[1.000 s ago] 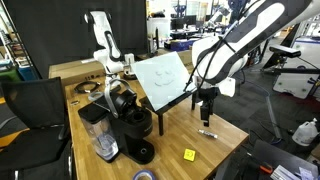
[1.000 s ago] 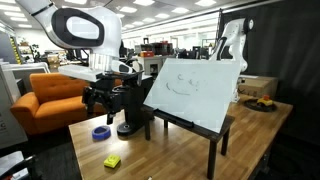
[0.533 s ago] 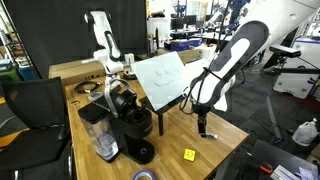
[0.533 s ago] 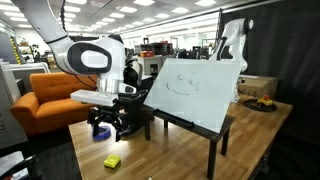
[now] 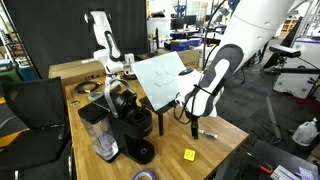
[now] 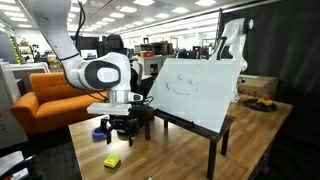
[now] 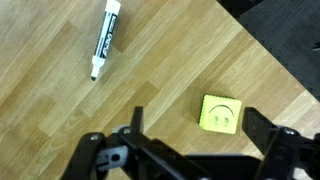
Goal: Use the yellow eraser to clean the whiteboard
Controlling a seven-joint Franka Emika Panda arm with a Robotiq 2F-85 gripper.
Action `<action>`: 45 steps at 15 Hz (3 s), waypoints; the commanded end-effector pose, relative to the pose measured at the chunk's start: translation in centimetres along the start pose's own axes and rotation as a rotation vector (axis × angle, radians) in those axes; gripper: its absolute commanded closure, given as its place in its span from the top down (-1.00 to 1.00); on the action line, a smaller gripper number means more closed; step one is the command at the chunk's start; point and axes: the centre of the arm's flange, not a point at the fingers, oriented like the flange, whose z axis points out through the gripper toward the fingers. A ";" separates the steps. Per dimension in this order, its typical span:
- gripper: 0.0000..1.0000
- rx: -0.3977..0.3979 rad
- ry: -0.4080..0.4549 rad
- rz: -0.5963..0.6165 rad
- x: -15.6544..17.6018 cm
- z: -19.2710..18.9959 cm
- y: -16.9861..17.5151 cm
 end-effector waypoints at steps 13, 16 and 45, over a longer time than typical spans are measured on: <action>1.00 0.033 -0.021 0.006 1.3 2.0 -2.1; 1.00 0.047 -0.030 0.032 1.9 3.9 -3.7; 1.00 -0.007 0.042 0.085 4.7 9.7 -5.7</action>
